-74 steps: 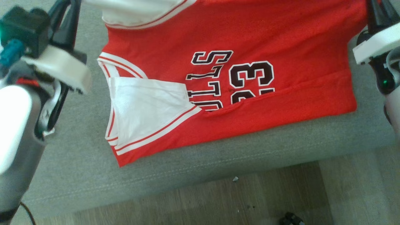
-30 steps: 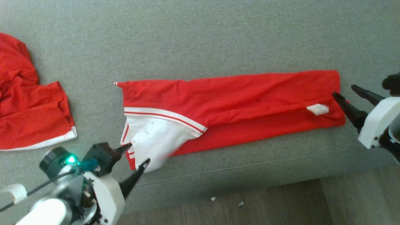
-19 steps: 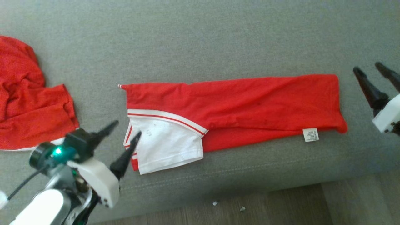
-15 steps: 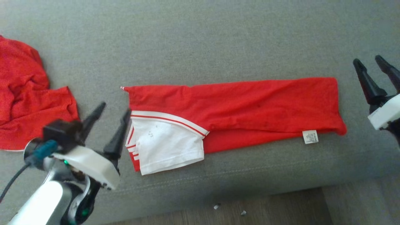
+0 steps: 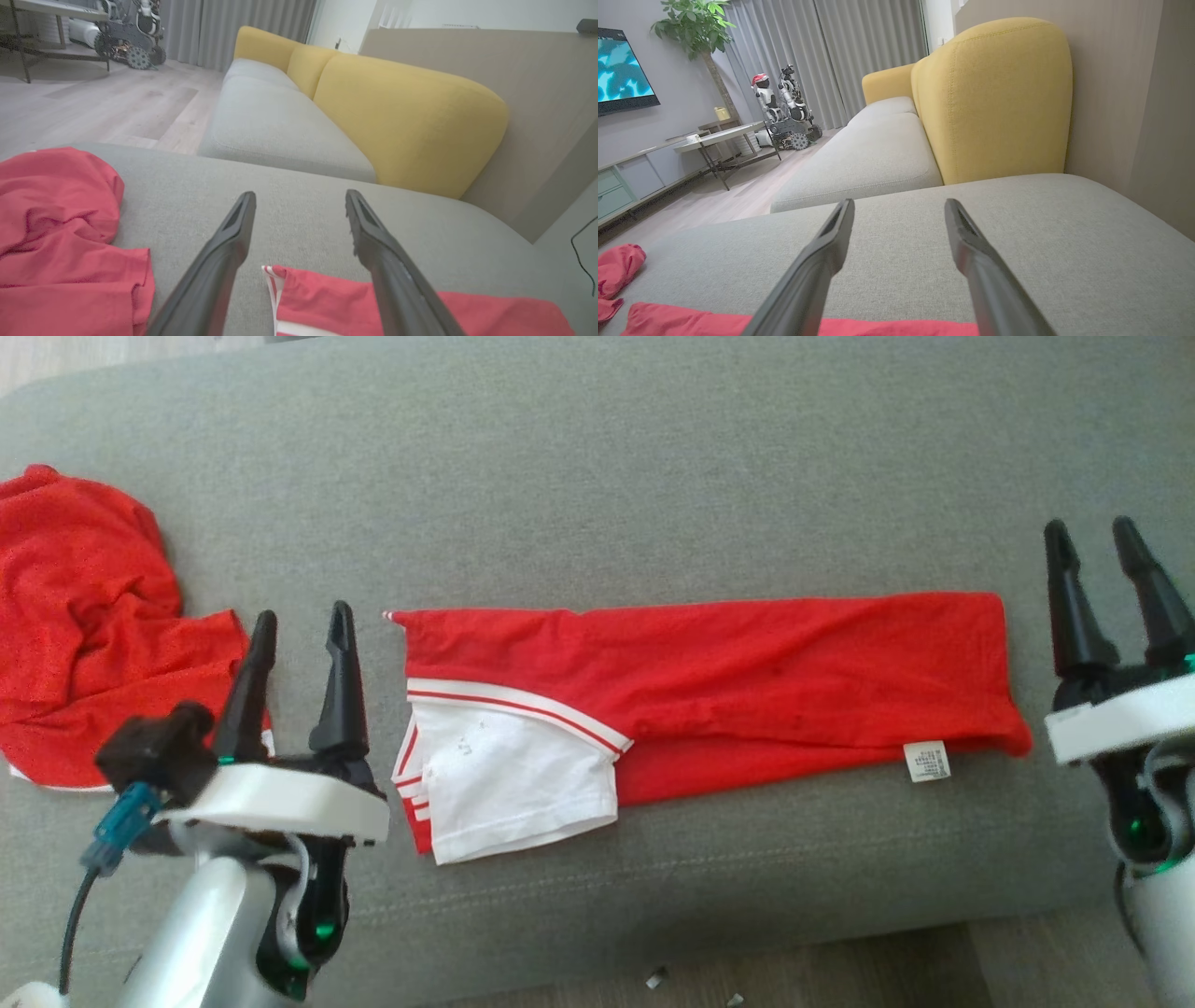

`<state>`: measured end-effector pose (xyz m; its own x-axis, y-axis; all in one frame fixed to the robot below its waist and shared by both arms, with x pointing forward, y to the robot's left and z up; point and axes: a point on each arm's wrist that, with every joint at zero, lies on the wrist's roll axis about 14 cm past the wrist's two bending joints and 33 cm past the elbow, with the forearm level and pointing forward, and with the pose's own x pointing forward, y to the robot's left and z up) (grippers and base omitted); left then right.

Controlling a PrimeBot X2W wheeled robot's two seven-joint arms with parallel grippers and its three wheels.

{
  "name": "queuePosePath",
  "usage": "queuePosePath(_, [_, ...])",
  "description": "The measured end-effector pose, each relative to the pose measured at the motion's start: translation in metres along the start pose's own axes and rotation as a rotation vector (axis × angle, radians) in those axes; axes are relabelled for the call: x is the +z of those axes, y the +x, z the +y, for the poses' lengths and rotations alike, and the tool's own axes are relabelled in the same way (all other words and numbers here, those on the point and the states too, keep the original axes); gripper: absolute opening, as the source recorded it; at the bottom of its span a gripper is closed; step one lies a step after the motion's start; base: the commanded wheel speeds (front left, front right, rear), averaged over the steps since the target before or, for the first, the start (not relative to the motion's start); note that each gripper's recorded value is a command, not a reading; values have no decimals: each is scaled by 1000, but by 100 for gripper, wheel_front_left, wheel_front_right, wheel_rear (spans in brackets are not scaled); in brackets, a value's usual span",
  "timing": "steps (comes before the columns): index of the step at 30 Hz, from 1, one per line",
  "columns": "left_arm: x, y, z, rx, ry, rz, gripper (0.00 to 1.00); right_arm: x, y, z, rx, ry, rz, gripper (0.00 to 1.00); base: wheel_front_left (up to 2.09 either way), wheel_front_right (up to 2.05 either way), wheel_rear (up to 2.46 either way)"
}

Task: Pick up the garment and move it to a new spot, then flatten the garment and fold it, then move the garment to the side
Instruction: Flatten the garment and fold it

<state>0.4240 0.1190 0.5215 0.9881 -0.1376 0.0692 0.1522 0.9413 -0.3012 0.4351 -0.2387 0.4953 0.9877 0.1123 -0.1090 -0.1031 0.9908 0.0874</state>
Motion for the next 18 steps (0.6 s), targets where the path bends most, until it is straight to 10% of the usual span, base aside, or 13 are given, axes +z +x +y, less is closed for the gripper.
queuePosePath(18, [-16,-3,11,38,9,-15,100,-53,-15,-8,-125,69,113,100,0,0,0])
